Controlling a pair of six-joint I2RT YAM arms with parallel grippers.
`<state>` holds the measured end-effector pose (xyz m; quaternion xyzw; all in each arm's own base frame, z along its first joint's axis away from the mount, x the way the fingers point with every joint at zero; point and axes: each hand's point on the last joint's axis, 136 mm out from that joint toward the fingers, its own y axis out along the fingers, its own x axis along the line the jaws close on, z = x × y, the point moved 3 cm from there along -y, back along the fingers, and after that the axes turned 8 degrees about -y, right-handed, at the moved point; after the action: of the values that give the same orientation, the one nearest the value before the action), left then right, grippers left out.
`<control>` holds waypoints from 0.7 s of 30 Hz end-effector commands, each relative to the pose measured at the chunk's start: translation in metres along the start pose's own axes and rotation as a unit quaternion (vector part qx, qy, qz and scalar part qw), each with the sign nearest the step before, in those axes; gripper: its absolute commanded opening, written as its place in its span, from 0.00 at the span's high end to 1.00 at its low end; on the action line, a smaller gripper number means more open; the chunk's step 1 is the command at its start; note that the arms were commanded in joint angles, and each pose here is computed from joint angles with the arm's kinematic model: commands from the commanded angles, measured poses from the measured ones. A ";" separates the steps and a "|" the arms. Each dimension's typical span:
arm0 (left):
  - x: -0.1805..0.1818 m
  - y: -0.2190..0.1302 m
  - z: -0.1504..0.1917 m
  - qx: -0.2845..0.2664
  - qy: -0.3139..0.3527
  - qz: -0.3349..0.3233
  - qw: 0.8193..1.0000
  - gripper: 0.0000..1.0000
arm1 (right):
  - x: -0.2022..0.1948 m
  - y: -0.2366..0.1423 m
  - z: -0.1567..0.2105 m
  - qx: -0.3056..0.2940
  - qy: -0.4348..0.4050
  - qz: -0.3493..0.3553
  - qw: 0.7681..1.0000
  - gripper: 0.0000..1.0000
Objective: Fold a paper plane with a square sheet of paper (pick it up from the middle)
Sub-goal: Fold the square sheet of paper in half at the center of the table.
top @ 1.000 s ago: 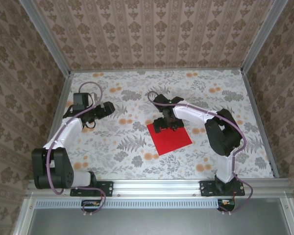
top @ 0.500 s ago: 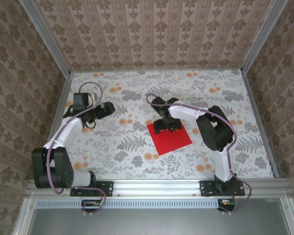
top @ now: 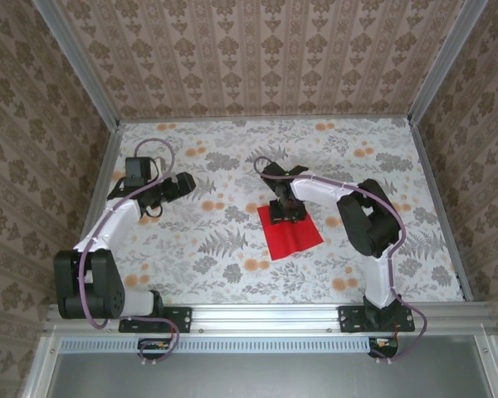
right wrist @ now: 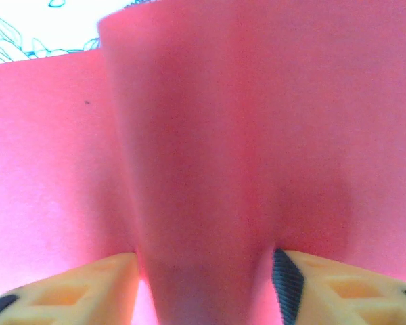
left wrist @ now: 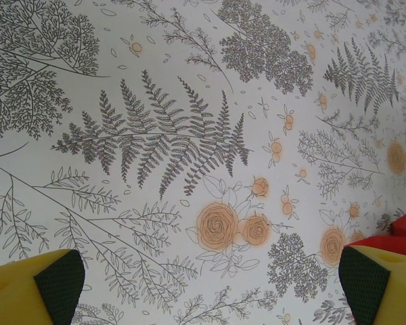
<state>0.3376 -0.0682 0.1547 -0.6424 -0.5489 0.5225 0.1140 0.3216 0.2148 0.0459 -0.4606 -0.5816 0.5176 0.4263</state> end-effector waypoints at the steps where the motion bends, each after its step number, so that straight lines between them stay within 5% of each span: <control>1: -0.010 0.000 0.000 0.012 0.006 0.009 1.000 0.00 | 0.026 -0.018 -0.002 -0.020 0.017 -0.101 0.995 0.53; 6: -0.022 0.006 0.009 0.028 0.021 0.017 0.999 0.01 | 0.090 -0.054 -0.012 -0.045 0.034 -0.343 0.938 0.65; 10: -0.034 0.010 0.021 0.035 0.048 0.012 0.998 0.03 | 0.111 -0.076 -0.021 -0.071 0.050 -0.447 0.890 0.68; 13: -0.042 0.016 0.030 0.042 0.043 0.029 0.998 0.04 | 0.114 -0.074 -0.024 -0.073 0.057 -0.471 0.877 0.68; 17: -0.050 0.023 0.042 0.056 0.026 0.063 0.996 0.09 | 0.102 -0.050 -0.022 -0.059 0.071 -0.434 0.896 0.67; 21: -0.055 0.031 0.054 0.071 0.012 0.081 0.994 0.11 | 0.090 -0.038 -0.027 -0.058 0.102 -0.446 0.888 0.67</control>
<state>0.3241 -0.1364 0.1471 -0.6841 -0.4776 0.5345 0.1347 0.3214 0.3136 0.1014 -0.2321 -0.7253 0.2030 0.6156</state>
